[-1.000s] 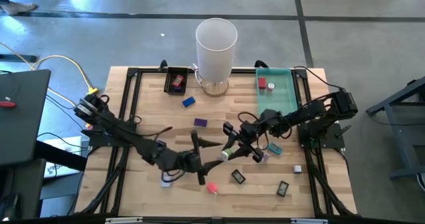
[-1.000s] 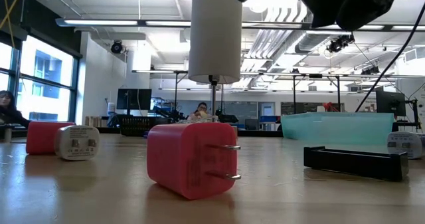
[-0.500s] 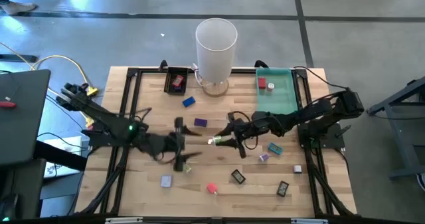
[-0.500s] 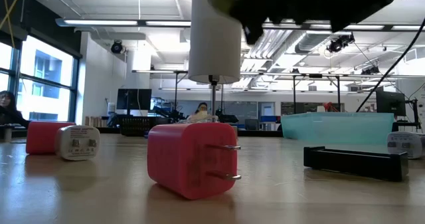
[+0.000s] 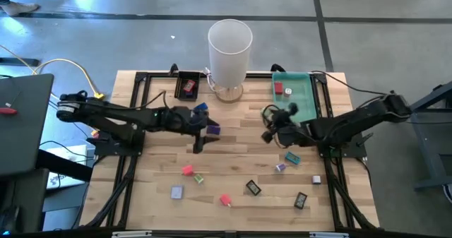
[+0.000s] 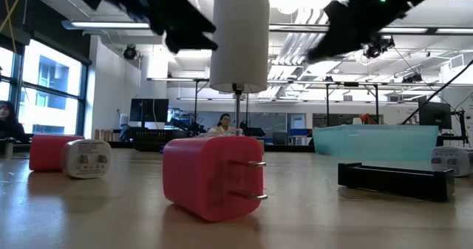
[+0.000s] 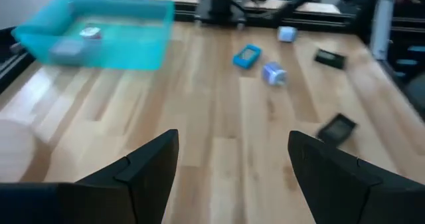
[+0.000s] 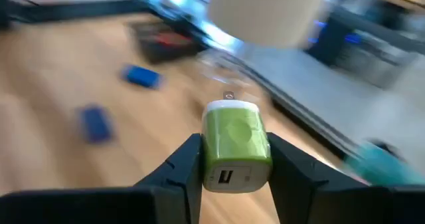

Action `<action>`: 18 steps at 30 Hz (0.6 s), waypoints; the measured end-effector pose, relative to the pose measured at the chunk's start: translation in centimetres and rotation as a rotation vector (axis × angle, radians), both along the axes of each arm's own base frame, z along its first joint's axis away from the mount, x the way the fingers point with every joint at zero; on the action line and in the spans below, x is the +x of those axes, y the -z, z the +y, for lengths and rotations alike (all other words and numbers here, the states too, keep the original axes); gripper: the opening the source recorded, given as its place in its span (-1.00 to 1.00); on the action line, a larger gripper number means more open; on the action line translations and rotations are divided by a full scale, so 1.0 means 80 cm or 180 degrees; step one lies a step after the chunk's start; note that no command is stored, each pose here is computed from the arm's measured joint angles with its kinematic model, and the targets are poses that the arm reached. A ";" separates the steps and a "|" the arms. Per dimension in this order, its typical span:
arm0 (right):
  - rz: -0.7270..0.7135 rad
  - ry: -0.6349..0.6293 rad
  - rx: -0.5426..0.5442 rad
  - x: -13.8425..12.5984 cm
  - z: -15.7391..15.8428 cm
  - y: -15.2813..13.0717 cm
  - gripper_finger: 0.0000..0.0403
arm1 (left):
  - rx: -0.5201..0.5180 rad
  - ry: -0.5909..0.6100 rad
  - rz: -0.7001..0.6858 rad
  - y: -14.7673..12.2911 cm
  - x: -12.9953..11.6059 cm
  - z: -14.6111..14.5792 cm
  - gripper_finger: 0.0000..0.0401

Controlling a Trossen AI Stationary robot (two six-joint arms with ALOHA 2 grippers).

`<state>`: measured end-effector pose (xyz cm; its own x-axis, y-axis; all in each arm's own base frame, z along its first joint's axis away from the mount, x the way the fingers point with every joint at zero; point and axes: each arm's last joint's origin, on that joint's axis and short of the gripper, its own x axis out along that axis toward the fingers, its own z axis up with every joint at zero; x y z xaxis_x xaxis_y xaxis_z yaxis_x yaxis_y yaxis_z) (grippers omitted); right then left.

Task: Pick & Place Office items
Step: Put the left green white adapter into the green bin

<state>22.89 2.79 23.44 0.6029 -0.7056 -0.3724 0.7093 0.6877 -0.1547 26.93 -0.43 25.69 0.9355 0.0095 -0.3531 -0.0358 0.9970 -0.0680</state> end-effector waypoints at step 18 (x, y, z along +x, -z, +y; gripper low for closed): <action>0.1077 0.1808 0.0673 -0.080 -0.107 0.026 -0.41 | 0.0013 0.0042 0.0055 0.041 -0.013 -0.004 0.37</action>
